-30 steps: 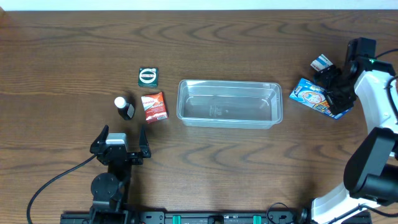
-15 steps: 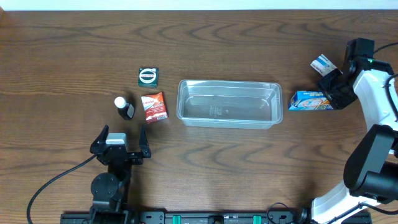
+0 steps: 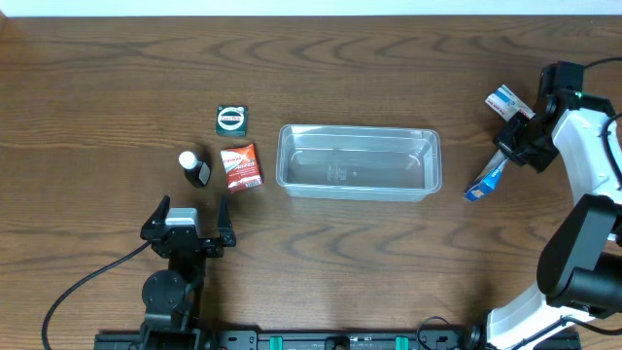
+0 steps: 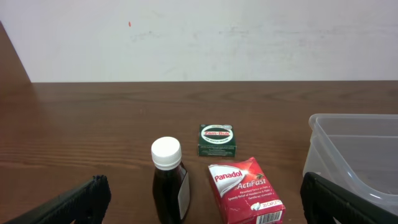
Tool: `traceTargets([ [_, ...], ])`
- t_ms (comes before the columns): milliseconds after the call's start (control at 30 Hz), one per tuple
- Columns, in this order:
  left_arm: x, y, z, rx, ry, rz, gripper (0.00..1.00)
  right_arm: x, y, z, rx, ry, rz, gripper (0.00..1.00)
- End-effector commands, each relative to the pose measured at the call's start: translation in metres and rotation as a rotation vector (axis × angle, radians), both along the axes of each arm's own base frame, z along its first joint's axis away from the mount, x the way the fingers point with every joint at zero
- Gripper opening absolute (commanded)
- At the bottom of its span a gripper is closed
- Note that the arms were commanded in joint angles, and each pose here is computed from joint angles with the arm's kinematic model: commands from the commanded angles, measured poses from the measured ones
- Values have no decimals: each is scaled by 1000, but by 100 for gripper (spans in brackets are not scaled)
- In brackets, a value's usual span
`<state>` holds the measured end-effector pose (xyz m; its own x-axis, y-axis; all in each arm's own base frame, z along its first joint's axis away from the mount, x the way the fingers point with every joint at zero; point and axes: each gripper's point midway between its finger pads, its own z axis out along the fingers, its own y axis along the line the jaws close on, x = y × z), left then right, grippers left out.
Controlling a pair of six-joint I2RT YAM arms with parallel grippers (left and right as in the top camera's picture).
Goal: Pack container
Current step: 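Grasp the blue box with the right gripper and lift it, then carry the blue box over the clear container with the right gripper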
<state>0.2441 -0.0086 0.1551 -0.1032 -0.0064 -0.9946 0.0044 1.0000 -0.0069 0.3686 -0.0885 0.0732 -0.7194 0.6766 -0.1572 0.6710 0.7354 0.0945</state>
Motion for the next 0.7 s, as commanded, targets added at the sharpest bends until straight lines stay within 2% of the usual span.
traceTargets([
  [0, 0, 4, -18, 13, 50, 21, 98, 8, 8, 17, 20, -61, 171, 1],
  [200, 0, 4, -18, 13, 50, 22, 98, 11, 19, 55, -3, -170, 309, 1],
  [433, 0, 4, -18, 13, 50, 22, 98, 9, 41, 138, -117, -386, 458, 1],
  [667, 0, 4, -18, 13, 50, 21, 98, -3, 107, 212, -346, -576, 856, 1],
])
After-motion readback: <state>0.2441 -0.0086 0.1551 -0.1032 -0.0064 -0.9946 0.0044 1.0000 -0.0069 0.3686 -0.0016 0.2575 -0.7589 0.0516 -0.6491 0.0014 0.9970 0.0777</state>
